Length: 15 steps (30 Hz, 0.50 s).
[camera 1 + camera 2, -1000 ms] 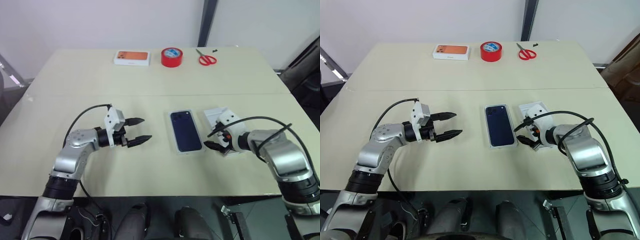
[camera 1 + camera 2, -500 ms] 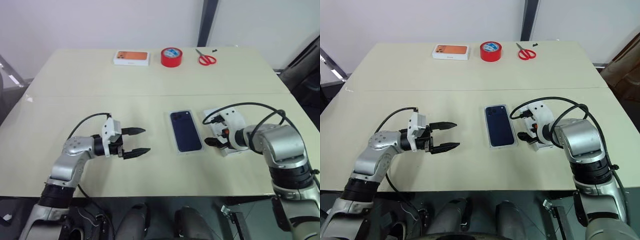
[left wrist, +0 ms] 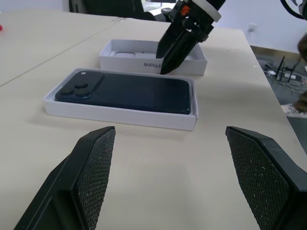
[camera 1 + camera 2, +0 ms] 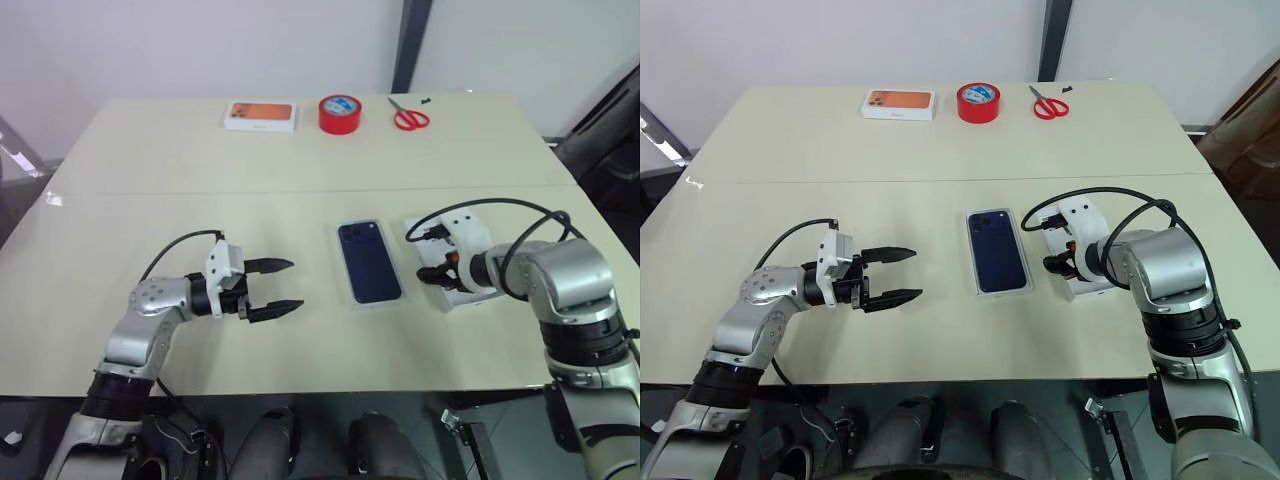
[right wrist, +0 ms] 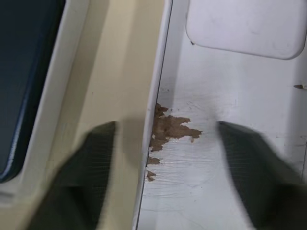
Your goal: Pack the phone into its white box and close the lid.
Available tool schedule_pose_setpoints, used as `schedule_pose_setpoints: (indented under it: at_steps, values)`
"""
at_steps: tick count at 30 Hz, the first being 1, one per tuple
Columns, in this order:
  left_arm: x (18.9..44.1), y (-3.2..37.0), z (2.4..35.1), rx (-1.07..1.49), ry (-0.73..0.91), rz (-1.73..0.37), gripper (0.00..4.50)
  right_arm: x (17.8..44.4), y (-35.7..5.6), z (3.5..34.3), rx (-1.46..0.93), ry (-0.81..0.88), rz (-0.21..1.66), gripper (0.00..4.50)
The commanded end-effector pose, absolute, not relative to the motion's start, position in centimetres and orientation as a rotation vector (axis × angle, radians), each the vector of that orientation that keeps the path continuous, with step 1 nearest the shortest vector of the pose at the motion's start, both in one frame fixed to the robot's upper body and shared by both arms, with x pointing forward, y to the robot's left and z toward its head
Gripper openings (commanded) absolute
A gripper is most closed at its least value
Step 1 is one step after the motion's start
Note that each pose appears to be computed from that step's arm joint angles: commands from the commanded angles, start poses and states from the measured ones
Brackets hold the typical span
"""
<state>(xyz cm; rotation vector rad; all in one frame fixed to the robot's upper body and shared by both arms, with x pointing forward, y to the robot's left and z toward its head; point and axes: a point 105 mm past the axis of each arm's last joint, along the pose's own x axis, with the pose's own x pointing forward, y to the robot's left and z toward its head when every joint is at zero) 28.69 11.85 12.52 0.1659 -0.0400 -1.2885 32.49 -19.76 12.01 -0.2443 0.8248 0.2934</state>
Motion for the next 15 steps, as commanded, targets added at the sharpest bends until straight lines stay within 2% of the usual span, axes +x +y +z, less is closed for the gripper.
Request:
schedule_pose_setpoints:
  at_steps: [1,3,11,15]
  values:
    - [28.5,11.8,13.2,0.174,-0.082,-1.281,3.9,32.0,-19.5,11.4,-0.264,0.834,0.294,1.14]
    - [28.5,11.8,13.2,0.175,-0.082,-1.276,3.9,32.1,-19.7,11.5,-0.269,0.83,0.276,0.09]
    - [28.8,12.0,13.3,0.177,-0.078,-1.253,3.9,33.3,-19.6,12.3,-0.218,0.79,0.221,0.03]
    - [29.2,12.2,13.5,0.167,-0.082,-1.229,3.9,35.1,-19.4,14.8,-0.142,0.697,0.198,0.03]
